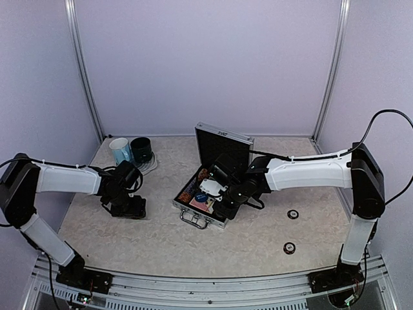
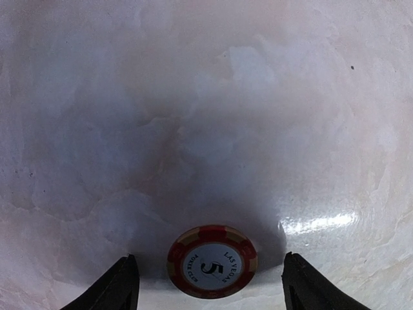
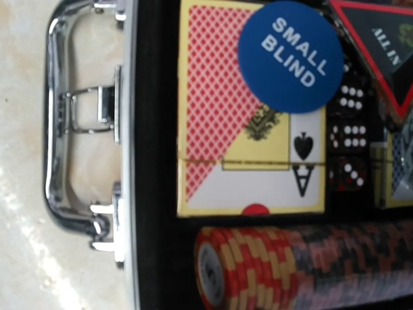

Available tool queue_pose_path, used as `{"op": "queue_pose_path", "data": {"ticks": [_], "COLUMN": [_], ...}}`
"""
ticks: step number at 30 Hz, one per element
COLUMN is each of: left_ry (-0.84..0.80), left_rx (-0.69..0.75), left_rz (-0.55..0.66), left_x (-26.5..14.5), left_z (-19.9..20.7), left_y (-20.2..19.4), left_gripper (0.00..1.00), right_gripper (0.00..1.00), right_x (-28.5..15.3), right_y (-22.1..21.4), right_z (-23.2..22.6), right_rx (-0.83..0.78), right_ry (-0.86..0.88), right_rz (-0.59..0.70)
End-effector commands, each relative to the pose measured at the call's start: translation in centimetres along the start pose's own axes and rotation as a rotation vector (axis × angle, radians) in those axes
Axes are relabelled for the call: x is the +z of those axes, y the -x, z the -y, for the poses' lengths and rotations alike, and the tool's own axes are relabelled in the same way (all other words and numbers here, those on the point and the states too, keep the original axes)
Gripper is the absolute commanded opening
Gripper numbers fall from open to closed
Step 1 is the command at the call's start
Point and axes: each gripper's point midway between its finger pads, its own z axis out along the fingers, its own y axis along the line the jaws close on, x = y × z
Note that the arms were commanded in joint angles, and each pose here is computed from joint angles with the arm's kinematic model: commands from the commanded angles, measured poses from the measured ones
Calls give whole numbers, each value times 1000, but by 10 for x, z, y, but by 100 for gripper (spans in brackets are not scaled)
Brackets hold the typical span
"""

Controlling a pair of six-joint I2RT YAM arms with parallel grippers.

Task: Pack up texas hold em set
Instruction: Pick up the pile of poker chips from the center of the board.

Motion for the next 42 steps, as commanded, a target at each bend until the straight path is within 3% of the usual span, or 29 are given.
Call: {"op": "queue_pose_path", "data": {"ticks": [1,14,42], "left_ry": [45,29,130], "left_rx": [6,22,81], "left_rz": [-17,-57,-134], "left_x": [5,10,27], "left_z": [-6,0,-3], "left_y": [-5,-14,-40], "left_gripper": [75,61,45], "right_gripper": [31,31,31], "right_x": [-8,-6,-6], "right_y": [4,2,4], "right_z": [-1,-2,0], "right_rx": [14,16,1], "right_ry": [5,7,0], "right_rz": [28,16,12]}}
